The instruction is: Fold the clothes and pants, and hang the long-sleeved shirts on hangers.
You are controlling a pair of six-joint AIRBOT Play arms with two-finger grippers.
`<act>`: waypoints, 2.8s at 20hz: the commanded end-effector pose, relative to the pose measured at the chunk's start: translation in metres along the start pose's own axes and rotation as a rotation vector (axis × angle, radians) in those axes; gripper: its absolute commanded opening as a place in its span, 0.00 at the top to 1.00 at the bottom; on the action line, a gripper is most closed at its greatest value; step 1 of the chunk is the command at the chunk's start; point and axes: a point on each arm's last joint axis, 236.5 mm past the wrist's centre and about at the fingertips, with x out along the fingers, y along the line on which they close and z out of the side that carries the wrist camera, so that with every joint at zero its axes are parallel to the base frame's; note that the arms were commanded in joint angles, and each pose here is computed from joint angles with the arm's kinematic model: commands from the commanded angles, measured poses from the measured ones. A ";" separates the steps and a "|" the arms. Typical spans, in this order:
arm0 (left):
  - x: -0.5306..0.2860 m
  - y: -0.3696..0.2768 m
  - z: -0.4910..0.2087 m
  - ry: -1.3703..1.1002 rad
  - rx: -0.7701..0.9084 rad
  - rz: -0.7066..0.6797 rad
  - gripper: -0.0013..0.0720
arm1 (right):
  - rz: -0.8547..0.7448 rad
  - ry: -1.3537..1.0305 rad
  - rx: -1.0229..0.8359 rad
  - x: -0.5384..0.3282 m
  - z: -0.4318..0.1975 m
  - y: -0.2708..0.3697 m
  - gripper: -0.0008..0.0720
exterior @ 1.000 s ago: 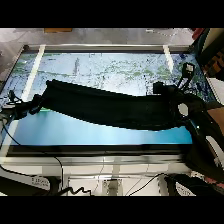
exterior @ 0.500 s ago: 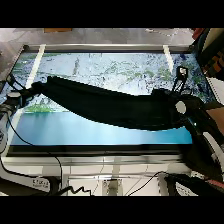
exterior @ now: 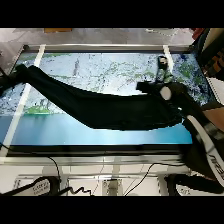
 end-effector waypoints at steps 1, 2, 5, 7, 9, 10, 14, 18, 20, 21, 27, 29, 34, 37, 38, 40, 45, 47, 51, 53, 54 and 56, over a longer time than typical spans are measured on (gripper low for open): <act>-0.044 -0.019 0.017 -0.010 0.095 -0.008 0.93 | 0.148 0.083 -0.028 0.034 -0.018 0.086 0.96; -0.056 -0.025 0.024 -0.029 0.106 -0.013 0.93 | 0.208 0.104 -0.041 0.042 -0.026 0.117 0.96; -0.087 -0.039 0.043 -0.085 0.134 -0.022 0.93 | 0.371 0.160 -0.046 0.063 -0.053 0.208 0.96; -0.100 -0.045 0.049 -0.106 0.145 -0.027 0.93 | 0.472 0.199 -0.017 0.069 -0.072 0.263 0.96; -0.107 -0.050 0.049 -0.103 0.152 -0.036 0.92 | 0.584 0.251 0.031 0.066 -0.097 0.320 0.96; -0.108 -0.051 0.048 -0.098 0.153 -0.040 0.92 | 0.629 0.276 0.048 0.063 -0.110 0.343 0.96; -0.105 -0.055 0.032 -0.038 0.153 -0.065 0.93 | 0.724 0.345 0.005 0.044 -0.161 0.400 0.96; -0.105 -0.059 0.022 0.004 0.152 -0.084 0.93 | 0.745 0.376 -0.052 0.032 -0.182 0.412 0.96; -0.102 -0.060 0.016 0.014 0.138 -0.095 0.92 | 0.745 0.366 -0.136 0.034 -0.183 0.404 0.96; -0.101 -0.063 0.013 0.021 0.122 -0.110 0.92 | 0.722 0.350 -0.174 0.040 -0.177 0.394 0.96; -0.070 -0.125 -0.037 0.177 0.122 -0.288 0.92 | 0.490 0.299 -0.262 0.069 -0.082 0.263 0.96; -0.062 -0.168 -0.059 0.233 0.153 -0.382 0.92 | 0.402 0.309 -0.252 0.067 -0.046 0.198 0.96; -0.056 -0.267 -0.130 0.391 0.263 -0.584 0.92 | 0.271 0.405 -0.098 0.040 0.000 0.065 0.96; -0.064 -0.312 -0.170 0.469 0.323 -0.674 0.88 | 0.231 0.489 -0.040 0.027 -0.005 0.019 0.96; -0.068 -0.323 -0.180 0.489 0.340 -0.697 0.69 | 0.223 0.509 -0.028 0.024 -0.007 0.010 0.96; -0.078 -0.336 -0.190 0.509 0.364 -0.731 0.20 | 0.214 0.530 -0.016 0.021 -0.009 0.000 0.96; -0.079 -0.320 -0.170 0.467 0.370 -0.696 0.13 | 0.217 0.532 -0.021 0.021 -0.010 0.002 0.96; -0.064 -0.276 -0.155 0.435 0.435 -0.573 0.15 | 0.219 0.534 -0.021 0.021 -0.010 0.003 0.96; -0.033 -0.142 -0.132 0.465 0.453 -0.242 0.41 | 0.239 0.534 -0.013 0.020 -0.010 0.008 0.96; -0.031 -0.079 -0.141 0.511 0.341 -0.137 0.39 | 0.240 0.534 -0.015 0.020 -0.010 0.009 0.96; -0.032 -0.053 -0.156 0.553 0.270 -0.104 0.27 | 0.242 0.534 -0.017 0.020 -0.011 0.011 0.96; -0.038 -0.021 -0.198 0.657 0.106 -0.092 0.07 | 0.243 0.531 -0.023 0.021 -0.011 0.014 0.96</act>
